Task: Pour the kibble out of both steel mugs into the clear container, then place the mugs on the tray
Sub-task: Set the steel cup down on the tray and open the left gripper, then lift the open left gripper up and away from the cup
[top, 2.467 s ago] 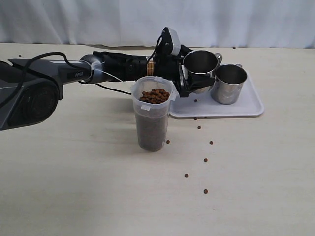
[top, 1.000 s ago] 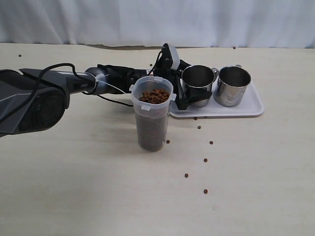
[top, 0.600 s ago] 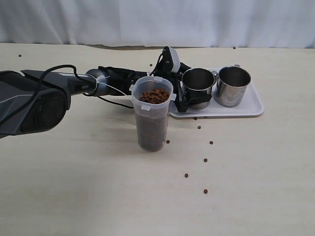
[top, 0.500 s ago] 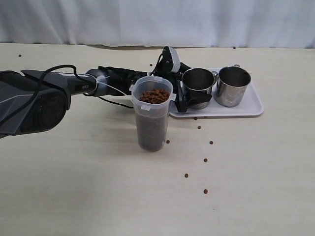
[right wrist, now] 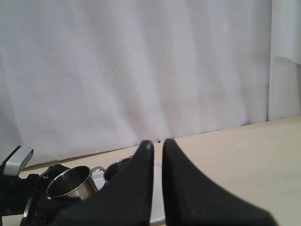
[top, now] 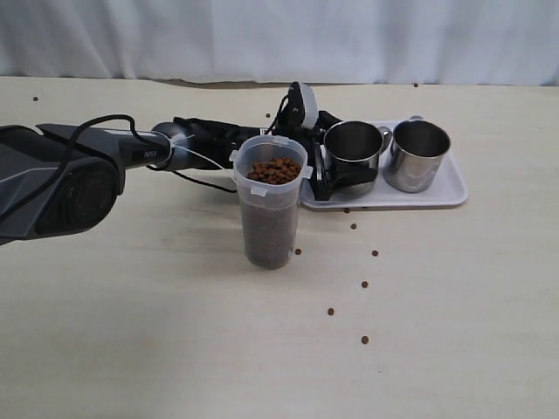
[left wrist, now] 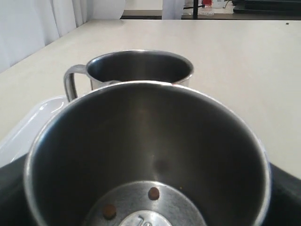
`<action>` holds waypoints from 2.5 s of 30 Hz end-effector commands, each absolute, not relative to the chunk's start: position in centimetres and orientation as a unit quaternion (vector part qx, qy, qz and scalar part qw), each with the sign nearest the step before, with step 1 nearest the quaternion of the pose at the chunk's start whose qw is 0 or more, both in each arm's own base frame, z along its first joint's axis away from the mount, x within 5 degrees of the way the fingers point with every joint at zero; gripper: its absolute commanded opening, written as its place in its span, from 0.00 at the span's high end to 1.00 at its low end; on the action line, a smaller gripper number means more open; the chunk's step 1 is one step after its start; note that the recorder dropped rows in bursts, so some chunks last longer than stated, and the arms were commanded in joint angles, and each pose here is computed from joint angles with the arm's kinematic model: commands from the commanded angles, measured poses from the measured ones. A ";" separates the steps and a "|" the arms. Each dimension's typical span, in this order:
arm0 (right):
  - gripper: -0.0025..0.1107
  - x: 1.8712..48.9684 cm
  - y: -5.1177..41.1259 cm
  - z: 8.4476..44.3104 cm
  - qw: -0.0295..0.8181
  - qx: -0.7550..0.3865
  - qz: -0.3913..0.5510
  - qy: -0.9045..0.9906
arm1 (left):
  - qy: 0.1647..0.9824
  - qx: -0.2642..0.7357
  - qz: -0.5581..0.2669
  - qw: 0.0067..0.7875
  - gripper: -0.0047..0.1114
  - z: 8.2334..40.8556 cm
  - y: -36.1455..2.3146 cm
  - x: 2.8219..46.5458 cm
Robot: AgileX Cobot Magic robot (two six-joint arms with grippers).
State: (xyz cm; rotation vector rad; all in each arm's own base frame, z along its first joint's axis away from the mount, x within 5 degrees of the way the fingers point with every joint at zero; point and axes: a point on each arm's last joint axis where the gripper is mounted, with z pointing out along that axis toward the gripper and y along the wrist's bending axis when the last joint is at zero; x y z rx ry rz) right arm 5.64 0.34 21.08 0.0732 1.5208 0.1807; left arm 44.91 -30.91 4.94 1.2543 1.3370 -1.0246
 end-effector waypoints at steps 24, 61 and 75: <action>0.93 5.6 0.3 21.0 0.719 0.037 0.081 0.689 | 0.565 0.507 -0.430 0.490 0.35 5.6 -30.7 45.2; 0.93 5.6 0.3 21.0 0.719 0.037 0.081 0.689 | 0.525 0.537 -0.465 0.468 0.30 8.9 -30.1 44.7; 0.93 5.6 0.3 21.0 0.719 0.037 0.081 0.689 | 0.497 0.548 -0.486 0.465 0.30 13.0 -29.5 44.5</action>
